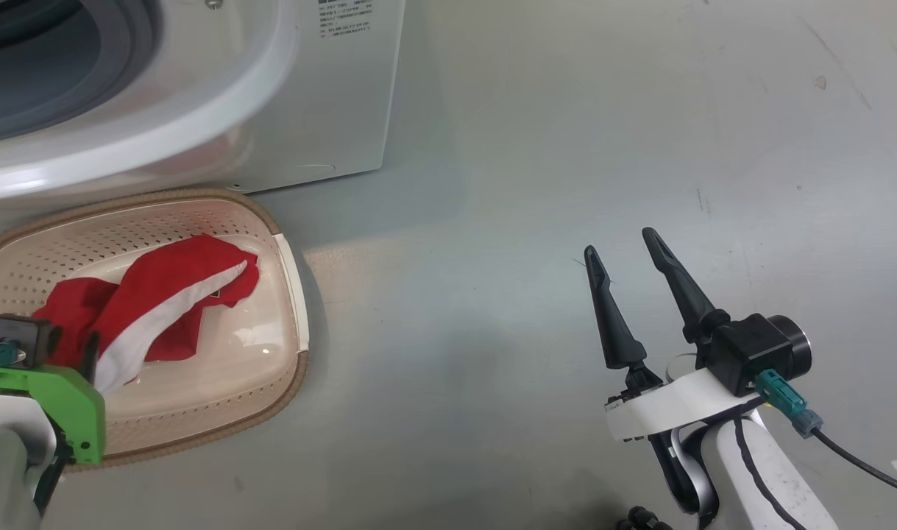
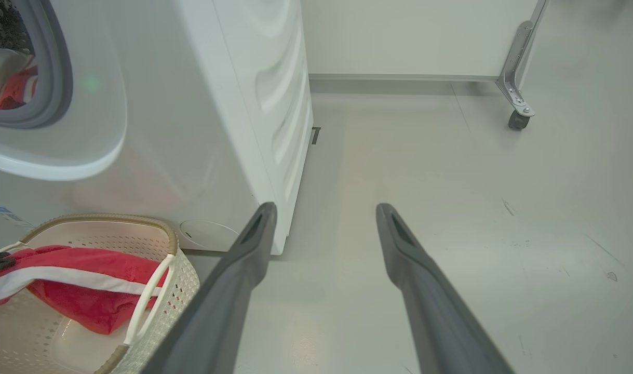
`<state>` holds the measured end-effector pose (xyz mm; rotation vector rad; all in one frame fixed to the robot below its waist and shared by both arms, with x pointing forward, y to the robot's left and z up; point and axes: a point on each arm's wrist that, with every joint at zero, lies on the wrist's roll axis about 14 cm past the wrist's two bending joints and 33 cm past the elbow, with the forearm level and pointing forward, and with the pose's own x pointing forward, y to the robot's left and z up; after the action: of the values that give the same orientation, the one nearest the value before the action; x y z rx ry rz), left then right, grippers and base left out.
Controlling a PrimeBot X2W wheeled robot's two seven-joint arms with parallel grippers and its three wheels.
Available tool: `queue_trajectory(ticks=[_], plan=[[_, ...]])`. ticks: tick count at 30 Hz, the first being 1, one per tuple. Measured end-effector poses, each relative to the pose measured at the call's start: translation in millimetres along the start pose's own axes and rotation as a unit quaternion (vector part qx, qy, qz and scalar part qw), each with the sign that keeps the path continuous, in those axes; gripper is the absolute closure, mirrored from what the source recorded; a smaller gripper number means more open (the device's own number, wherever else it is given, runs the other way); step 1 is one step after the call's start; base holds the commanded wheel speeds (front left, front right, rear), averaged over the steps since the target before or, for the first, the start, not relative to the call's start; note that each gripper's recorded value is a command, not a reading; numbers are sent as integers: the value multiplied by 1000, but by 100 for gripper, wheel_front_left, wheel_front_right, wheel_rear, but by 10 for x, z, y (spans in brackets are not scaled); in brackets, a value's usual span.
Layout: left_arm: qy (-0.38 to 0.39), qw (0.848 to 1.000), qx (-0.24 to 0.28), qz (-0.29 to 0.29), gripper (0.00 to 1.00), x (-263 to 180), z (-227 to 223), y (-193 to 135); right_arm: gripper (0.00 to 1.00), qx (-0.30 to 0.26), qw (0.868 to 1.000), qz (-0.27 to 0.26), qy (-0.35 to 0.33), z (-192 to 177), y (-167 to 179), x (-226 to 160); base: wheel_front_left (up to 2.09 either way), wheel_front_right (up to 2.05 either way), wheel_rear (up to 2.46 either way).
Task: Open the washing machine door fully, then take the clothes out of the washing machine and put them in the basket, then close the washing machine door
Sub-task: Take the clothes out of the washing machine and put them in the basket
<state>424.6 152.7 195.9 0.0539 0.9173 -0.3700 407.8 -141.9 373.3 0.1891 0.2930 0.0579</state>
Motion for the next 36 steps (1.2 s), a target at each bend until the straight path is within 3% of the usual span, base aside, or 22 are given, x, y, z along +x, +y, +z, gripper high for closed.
queue_trajectory(ticks=[10, 23, 31, 36], plan=[[-5, 1000, -6, 1, 0, -6, 67, -34, 0, 2, 1000, -3, -5, 40, 1, -13, 0, 0, 0], [-102, 995, -13, -15, 0, -242, 593, -245, 0, 1, 999, 14, -34, 244, 103, -6, 0, 0, 0], [-158, 987, -10, -14, 0, -582, 856, -278, 0, 5, 998, 31, -57, 417, 193, -59, 0, 0, 0], [-231, 973, -19, -15, 0, -886, 1250, -295, 0, 9, 997, 39, -71, 515, 235, -135, 0, 0, 0]])
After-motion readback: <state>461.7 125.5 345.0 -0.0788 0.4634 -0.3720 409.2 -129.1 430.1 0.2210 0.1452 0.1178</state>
